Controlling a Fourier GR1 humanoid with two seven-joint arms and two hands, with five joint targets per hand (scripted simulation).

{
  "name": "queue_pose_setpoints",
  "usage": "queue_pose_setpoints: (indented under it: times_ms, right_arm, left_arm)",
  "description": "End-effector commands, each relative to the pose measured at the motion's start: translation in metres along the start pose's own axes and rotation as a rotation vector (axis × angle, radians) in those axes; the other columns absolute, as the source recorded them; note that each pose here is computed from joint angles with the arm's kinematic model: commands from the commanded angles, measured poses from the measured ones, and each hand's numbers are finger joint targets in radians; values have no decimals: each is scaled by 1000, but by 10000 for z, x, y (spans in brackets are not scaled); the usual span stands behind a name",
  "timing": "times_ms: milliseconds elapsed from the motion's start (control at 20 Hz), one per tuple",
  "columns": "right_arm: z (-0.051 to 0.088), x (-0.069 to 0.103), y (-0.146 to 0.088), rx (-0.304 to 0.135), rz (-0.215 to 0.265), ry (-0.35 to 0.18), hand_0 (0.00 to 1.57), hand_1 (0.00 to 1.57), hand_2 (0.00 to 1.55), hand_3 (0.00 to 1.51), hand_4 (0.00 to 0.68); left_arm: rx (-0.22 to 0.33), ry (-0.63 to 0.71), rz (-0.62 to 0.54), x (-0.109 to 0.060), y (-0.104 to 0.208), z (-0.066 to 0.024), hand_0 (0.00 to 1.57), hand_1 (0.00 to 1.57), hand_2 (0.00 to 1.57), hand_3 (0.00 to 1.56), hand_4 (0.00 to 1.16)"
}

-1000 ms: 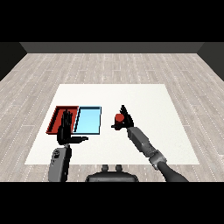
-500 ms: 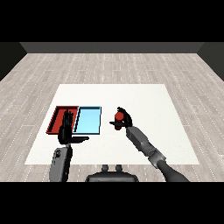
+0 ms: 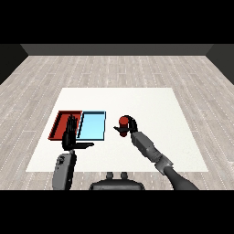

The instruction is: Pick the red can and put it in the red box

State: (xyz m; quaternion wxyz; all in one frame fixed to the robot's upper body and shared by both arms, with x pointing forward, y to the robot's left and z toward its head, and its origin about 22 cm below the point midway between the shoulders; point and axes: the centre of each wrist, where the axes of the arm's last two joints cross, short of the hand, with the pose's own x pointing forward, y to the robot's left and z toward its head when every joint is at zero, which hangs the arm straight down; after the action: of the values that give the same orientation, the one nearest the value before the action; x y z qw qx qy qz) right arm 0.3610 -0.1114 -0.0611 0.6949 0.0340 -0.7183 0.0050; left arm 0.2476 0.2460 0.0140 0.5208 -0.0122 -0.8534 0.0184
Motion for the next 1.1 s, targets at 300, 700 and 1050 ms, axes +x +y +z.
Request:
queue_pose_setpoints:
  times_ms: [300,700,1050]
  right_arm:
    - [-140,292,227,49,70,-143,1427,1427,1432,1368,625]
    - [-72,694,-16,50,72,-273,1460,1460,1437,1384,642]
    - [66,927,112,47,21,-312,1448,1448,1431,1385,654]
  left_arm:
    - [-42,6,18,101,-16,33,0,0,0,0,0]
    - [-108,40,19,13,-385,-63,0,0,0,0,0]
    - [-149,133,53,9,-634,-54,0,0,0,0,0]
